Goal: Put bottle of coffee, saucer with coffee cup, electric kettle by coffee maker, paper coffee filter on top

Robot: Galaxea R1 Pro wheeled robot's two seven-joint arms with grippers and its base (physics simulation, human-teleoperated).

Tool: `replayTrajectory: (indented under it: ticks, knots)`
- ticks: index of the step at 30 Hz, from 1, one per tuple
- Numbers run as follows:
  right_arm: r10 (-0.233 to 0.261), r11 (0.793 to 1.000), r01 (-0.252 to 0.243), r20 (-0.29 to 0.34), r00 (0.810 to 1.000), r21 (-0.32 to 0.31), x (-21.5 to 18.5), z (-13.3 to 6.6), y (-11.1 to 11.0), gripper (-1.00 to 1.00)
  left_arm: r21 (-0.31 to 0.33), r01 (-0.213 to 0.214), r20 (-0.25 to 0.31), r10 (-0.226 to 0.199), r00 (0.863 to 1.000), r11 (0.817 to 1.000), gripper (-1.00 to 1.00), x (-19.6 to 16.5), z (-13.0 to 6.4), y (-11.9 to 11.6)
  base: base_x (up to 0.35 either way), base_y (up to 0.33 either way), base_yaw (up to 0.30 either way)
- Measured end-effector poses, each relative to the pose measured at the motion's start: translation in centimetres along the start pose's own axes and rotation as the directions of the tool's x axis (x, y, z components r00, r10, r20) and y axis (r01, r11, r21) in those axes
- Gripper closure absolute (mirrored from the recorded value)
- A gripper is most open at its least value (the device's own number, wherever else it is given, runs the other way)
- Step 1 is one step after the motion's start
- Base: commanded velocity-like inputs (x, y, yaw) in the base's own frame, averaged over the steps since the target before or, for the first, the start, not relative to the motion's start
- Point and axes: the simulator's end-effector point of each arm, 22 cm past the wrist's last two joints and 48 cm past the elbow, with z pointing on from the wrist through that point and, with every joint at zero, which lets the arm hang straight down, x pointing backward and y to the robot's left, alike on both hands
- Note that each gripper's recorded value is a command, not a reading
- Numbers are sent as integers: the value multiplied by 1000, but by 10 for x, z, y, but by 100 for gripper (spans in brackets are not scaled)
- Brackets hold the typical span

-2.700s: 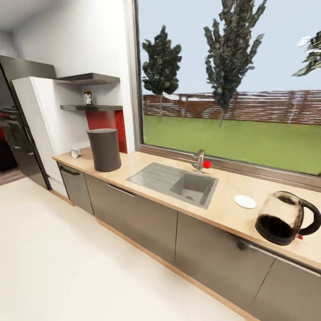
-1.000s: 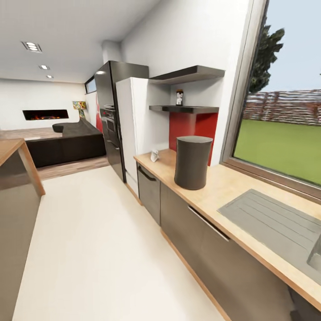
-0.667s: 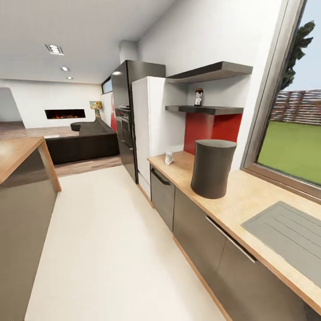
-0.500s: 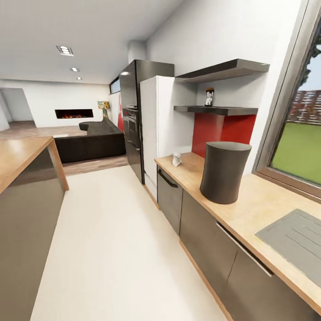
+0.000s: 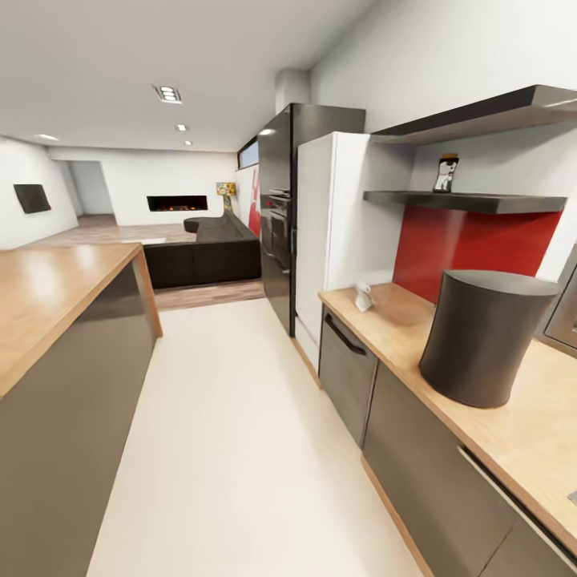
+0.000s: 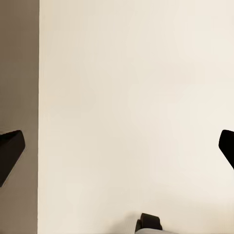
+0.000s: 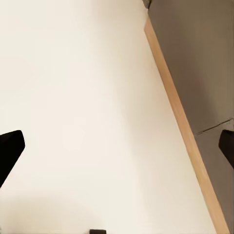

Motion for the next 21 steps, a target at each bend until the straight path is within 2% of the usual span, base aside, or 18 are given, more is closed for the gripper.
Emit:
replayTrajectory:
  ticks: [5,21]
  knots:
    - [-1,1000,1,0,1000,0,0,0,0,-100,0,-1,1,1,1000,1000,-100,-1,0,0,333,99,77]
    - [-8,1000,8,1,1000,-4,0,0,2,-100,1,-2,-4,2,1000,1000,-100,2,0,0,333,94,3]
